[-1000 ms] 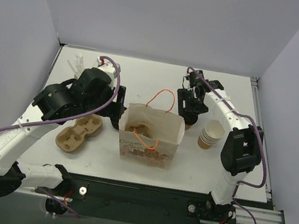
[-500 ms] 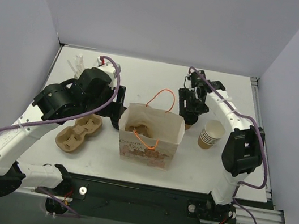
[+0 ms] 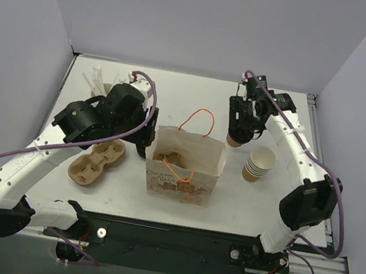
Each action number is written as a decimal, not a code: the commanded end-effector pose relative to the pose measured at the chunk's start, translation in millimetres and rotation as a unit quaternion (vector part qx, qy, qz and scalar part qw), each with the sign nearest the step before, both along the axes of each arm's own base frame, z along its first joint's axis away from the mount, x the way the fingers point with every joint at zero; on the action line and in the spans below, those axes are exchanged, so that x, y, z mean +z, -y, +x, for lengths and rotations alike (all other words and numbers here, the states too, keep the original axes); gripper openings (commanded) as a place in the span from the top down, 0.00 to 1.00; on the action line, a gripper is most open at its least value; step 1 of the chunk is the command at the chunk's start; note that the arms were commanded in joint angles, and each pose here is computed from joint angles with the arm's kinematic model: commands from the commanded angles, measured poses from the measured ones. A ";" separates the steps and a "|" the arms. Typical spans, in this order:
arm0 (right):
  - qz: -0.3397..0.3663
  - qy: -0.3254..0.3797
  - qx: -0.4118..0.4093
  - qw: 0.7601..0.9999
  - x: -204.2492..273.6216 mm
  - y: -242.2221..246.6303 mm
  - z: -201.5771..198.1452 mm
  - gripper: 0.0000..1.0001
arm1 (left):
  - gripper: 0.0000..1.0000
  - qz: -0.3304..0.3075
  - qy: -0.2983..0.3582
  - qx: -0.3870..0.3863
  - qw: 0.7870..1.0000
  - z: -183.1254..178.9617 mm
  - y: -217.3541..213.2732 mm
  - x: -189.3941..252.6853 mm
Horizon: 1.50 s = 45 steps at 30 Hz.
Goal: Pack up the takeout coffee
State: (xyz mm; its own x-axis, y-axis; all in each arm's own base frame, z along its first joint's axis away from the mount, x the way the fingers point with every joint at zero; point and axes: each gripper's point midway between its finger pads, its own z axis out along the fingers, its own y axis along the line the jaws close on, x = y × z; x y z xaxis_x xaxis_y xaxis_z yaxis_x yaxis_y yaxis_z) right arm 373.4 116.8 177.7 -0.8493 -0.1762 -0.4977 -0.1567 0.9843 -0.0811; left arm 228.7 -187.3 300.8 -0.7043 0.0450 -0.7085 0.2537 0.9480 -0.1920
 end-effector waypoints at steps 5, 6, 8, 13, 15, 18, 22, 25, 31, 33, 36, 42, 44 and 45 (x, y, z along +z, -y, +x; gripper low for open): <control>0.022 0.125 -0.012 0.992 138.8 23.7 -55.6 0.53 | 0.31 0.007 0.012 -0.003 1.000 16.4 9.8 -10.7; 0.022 0.138 -0.010 0.990 149.2 24.8 -60.4 0.53 | 0.31 0.008 0.012 -0.003 1.000 17.5 10.0 -12.5; 0.040 0.184 0.012 0.982 183.2 17.1 -77.3 0.53 | 0.33 0.008 0.013 -0.006 1.000 18.2 11.9 -14.2; 0.113 0.246 0.091 0.958 236.6 -15.9 -116.4 0.54 | 0.54 0.009 0.008 -0.021 1.000 18.9 17.6 -23.8; 0.137 0.265 0.115 0.948 252.5 -24.4 -135.1 0.55 | 0.68 0.003 0.011 -0.026 1.000 19.0 20.0 -22.3; 0.184 0.268 0.172 0.930 265.2 -45.1 -163.4 0.56 | 0.81 -0.011 0.019 -0.031 0.999 17.3 21.8 -17.6; 0.223 0.275 0.236 0.905 275.6 -71.9 -191.1 0.56 | 1.00 -0.039 0.028 -0.056 0.997 14.4 32.2 -12.8; 0.221 0.267 0.274 0.897 268.7 -89.9 -200.9 0.56 | 1.00 -0.080 0.056 -0.092 0.991 12.8 47.3 -2.2; 0.152 0.240 0.333 0.899 228.5 -114.7 -211.5 0.56 | 1.00 -0.177 0.132 -0.143 0.965 -0.7 62.7 29.9; 0.106 0.250 0.339 0.901 218.6 -117.1 -208.4 0.58 | 1.00 -0.193 0.148 -0.160 0.957 -9.5 62.0 31.4; 0.042 0.256 0.351 0.900 202.4 -122.2 -203.1 0.59 | 1.00 -0.215 0.173 -0.178 0.945 -17.4 62.0 36.5; -0.054 0.235 0.394 0.887 152.4 -129.6 -211.8 0.60 | 1.00 -0.236 0.198 -0.219 0.926 -33.0 64.3 31.5; -0.086 0.227 0.420 0.875 130.8 -134.5 -224.4 0.60 | 1.00 -0.250 0.213 -0.237 0.914 -42.2 64.1 36.3; -0.097 0.228 0.420 0.873 125.3 -135.7 -226.1 0.60 | 1.00 -0.255 0.214 -0.252 0.909 -46.4 66.9 28.8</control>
